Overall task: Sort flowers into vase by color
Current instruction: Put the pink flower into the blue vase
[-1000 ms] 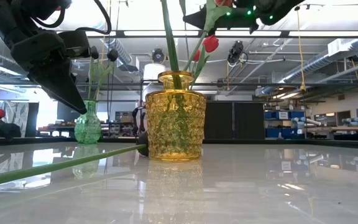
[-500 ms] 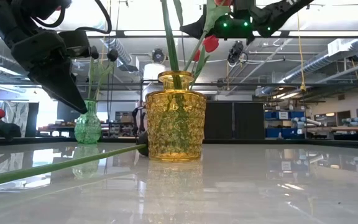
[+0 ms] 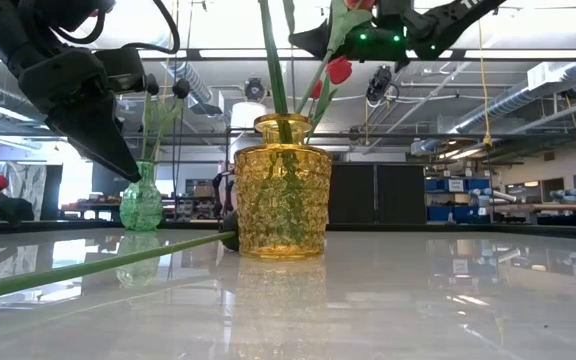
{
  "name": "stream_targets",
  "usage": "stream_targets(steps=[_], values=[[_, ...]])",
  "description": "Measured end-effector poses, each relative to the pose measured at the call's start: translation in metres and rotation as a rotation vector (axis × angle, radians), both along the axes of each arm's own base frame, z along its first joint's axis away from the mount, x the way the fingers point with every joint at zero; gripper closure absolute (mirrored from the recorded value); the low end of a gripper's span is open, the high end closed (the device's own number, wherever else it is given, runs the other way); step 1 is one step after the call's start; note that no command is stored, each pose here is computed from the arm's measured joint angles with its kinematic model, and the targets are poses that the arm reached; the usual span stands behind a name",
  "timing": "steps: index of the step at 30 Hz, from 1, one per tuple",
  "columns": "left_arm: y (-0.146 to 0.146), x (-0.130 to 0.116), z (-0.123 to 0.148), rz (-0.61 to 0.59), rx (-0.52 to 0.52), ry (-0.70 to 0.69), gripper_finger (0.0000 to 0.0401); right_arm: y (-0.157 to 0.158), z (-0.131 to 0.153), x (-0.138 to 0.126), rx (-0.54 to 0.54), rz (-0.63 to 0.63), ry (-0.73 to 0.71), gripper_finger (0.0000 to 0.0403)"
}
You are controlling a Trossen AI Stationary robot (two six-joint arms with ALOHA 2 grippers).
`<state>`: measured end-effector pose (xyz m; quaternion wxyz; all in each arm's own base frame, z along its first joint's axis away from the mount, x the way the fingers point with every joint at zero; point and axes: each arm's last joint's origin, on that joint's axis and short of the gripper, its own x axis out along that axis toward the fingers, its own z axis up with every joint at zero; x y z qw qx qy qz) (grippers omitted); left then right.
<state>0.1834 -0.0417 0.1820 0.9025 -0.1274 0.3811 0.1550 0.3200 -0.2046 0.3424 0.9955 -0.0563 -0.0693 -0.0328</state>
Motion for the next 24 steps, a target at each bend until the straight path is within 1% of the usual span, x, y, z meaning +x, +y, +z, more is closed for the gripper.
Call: stream_targets(steps=[11,15,20,24], values=[[0.000,0.000,0.000,0.000,0.000,-0.002,0.0158,0.003,-0.002,-0.001,0.017,0.013,0.037,0.0395],[0.000,0.000,0.000,0.000,0.000,-0.002,0.0158,0.006,-0.003,-0.004,-0.002,0.002,0.040,0.0395],[0.000,0.000,0.000,0.000,0.000,-0.002,0.0158,0.006,-0.012,-0.005,0.012,0.002,0.057,0.0395],[0.000,0.000,0.000,0.000,0.000,-0.002,0.0158,0.008,-0.015,-0.005,0.000,0.016,0.066,0.0395]])
